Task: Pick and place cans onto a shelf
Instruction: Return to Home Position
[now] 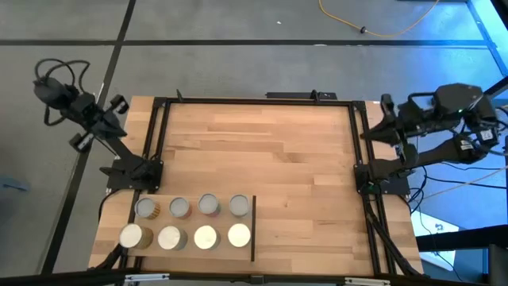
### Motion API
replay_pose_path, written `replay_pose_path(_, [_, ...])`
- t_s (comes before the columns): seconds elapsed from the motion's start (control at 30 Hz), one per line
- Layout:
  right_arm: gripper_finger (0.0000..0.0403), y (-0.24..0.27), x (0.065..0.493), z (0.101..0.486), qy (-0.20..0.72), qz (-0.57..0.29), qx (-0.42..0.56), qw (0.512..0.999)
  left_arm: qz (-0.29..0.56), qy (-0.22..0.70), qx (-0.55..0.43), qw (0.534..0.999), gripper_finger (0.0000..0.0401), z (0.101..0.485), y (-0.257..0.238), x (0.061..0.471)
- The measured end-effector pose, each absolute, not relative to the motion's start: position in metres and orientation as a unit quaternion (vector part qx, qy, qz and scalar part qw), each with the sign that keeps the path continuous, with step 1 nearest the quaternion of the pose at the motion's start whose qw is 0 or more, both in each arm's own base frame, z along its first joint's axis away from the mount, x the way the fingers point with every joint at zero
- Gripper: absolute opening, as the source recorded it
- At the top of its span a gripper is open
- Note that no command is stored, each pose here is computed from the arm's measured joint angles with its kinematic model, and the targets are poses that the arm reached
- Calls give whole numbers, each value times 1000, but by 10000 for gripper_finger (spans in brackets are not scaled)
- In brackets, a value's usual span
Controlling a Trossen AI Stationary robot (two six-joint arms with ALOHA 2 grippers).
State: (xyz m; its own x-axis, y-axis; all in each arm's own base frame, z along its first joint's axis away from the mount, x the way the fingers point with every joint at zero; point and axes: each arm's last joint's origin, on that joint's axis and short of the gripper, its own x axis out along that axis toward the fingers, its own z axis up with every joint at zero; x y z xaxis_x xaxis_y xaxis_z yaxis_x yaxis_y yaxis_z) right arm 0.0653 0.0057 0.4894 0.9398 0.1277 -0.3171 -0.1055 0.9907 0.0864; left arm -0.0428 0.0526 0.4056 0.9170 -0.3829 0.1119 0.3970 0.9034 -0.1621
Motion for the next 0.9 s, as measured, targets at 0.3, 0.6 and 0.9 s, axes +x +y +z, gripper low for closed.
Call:
replay_pose_path(0.3, [0,8,55,436,110,105,45,987,-259,-103,-81,957,0,378,37,-31])
replay_pose_path(0.6, [0,10,42,386,78,154,59,983,-253,-91,-66,961,0,352,24,-16])
replay_pose_path(0.9, [0,10,24,336,37,172,66,982,-187,-87,-34,978,0,327,8,6])
